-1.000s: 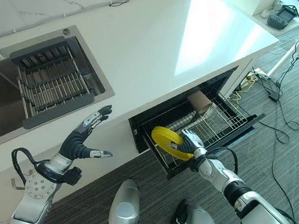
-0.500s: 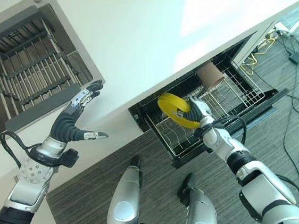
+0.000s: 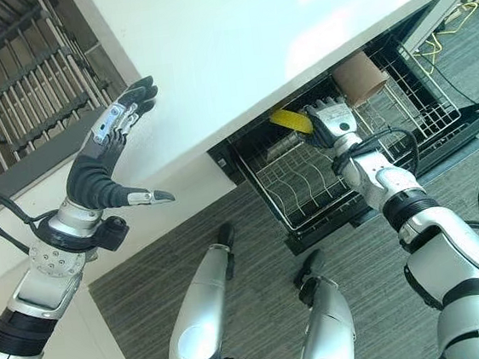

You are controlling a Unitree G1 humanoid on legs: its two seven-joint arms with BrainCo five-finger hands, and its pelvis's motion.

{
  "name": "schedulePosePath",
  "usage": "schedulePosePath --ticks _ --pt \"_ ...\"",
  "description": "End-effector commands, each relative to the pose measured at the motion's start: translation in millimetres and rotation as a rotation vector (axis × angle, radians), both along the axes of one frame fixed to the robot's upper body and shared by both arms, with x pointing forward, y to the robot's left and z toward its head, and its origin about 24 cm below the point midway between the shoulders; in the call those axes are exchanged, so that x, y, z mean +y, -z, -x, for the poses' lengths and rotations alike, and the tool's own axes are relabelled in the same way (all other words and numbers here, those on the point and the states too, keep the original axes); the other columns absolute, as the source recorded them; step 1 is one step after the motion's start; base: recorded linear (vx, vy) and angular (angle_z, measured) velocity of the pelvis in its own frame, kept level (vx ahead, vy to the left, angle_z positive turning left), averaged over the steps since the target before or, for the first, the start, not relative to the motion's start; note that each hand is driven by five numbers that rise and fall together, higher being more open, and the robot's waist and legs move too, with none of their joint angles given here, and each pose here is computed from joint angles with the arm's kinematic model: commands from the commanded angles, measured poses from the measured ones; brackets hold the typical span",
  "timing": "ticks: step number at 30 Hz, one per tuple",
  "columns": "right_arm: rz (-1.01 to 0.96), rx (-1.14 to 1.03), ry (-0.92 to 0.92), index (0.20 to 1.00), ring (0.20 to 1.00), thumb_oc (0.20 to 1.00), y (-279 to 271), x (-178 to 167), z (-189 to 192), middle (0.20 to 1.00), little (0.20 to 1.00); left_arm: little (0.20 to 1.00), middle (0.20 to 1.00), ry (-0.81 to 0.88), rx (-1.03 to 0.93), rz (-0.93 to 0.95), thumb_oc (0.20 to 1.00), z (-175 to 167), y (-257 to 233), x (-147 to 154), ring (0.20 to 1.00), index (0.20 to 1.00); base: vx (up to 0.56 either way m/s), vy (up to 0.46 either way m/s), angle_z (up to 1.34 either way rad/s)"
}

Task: Place the dishes in the dishwasher.

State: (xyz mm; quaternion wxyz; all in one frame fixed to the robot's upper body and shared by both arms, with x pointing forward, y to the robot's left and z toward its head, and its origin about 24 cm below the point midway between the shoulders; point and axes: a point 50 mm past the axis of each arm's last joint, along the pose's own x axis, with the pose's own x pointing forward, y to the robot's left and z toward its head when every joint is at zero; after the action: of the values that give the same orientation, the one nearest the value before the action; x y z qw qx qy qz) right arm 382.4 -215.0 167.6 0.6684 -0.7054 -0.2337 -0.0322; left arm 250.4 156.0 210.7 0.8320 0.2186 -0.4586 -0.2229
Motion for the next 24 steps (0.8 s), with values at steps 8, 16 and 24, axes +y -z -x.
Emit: schedulePosePath --ticks 8,16,24 --pt "0.057 -0.084 -0.100 0.200 0.200 0.200 -25.4 32.3 -15.2 0.200 0.200 1.000 1.000 -0.020 -0.016 0.032 1.000 -12.9 1.3 -4.2 1.000 1.000 -0.06 0.030 0.03" --pt "0.039 0.005 -0.059 0.200 0.200 0.200 -8.3 30.6 -18.6 0.200 0.200 1.000 1.000 -0.006 -0.040 0.048 1.000 -12.4 1.8 -8.3 1.000 1.000 -0.05 0.045 0.01" --pt "-0.050 0.160 0.054 0.200 0.200 0.200 22.7 12.9 -15.3 0.200 0.200 1.000 1.000 -0.013 -0.049 0.066 1.000 -10.6 5.9 -7.8 1.000 1.000 -0.04 0.029 -0.01"
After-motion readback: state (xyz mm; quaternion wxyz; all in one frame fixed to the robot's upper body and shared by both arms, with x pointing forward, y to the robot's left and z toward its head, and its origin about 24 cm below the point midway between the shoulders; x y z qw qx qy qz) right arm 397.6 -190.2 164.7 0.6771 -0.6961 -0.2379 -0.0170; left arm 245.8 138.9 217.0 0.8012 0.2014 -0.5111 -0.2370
